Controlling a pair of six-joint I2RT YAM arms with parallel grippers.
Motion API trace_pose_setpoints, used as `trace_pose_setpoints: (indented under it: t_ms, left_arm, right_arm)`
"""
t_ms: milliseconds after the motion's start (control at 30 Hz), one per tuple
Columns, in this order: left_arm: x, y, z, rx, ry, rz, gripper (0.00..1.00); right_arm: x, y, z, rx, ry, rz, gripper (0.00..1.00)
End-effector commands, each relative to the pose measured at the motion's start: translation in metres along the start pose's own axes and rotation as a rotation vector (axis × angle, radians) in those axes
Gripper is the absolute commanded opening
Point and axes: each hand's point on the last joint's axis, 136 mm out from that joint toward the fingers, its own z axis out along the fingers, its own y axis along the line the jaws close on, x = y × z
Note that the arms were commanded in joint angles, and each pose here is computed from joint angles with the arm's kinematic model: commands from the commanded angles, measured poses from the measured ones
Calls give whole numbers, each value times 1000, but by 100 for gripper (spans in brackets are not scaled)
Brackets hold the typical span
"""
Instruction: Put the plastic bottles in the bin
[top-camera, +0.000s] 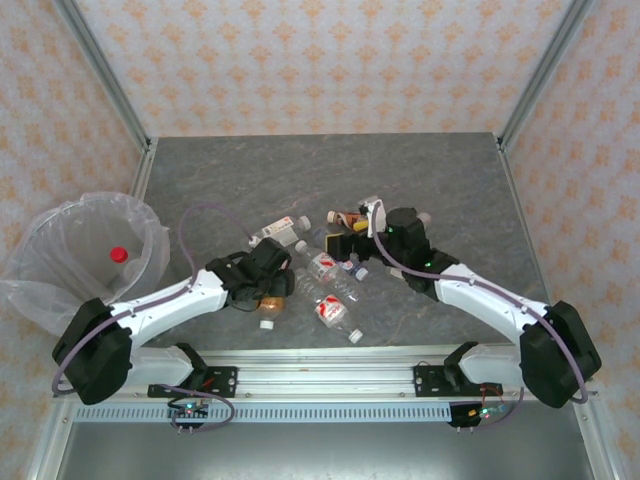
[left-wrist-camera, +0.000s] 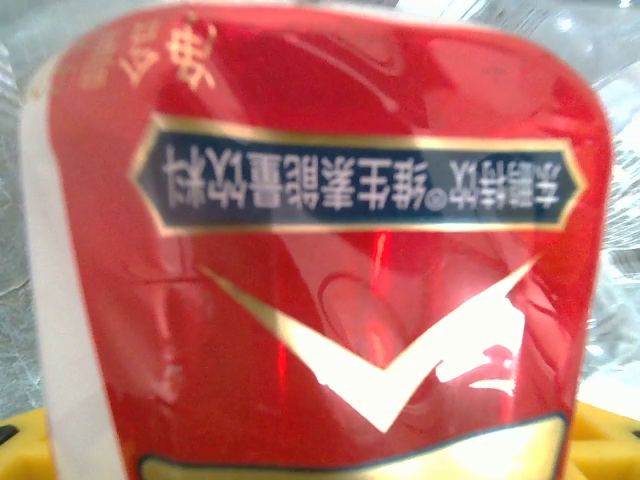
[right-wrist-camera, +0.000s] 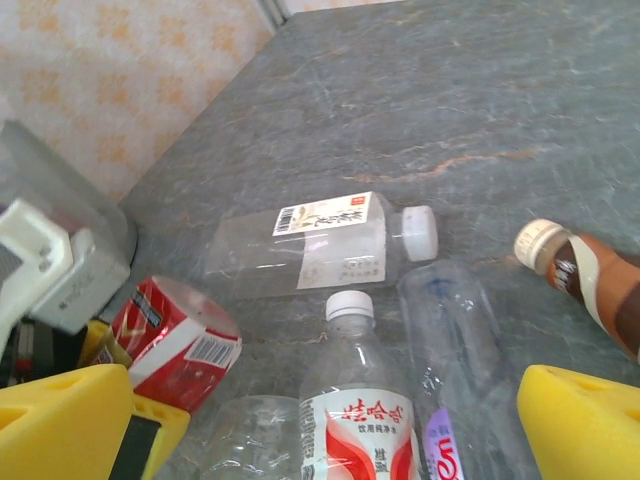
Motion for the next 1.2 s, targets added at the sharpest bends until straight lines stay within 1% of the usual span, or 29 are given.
trace_pose_setpoints:
  t_ms: [0,100,233,367,567,800,900,1033,1167]
  left_arm:
    - [-13,0,-17,-8,-54,0,59]
    - [-21,0,-26,0,-96,-6,60]
    - [-36,1,-40,-12,-157,-28,59]
    - [-54,5,-55,-35,-240,-72,58]
    - [-82,-5,-74,20,-362,-149,56]
    - [-112,5,-102,-42,-506,-194,54]
    - [-123,5,-113,-37,-563,-209,54]
    - [-135,6,-127,-48,-615,-213,53]
    - [-145,14,-145,-86,-680,-226,50]
  right_arm:
    - [-15,19,5,-54,-40,-143,99]
    - [-15,26,8,-81,-34,-162,99]
    - [-21,35,8,-128,-63,-175,99]
    - [-27,37,8,-128,-82,-190,99]
    - [-29,38,10,-138,-81,-181,99]
    - [-31,40,9,-145,-101,-182,99]
    - [-32,41,8,-147,-105,-183,99]
    - [-34,44,6,-156,-111,-185,99]
    - [-36,46,4,-162,-117,-187,99]
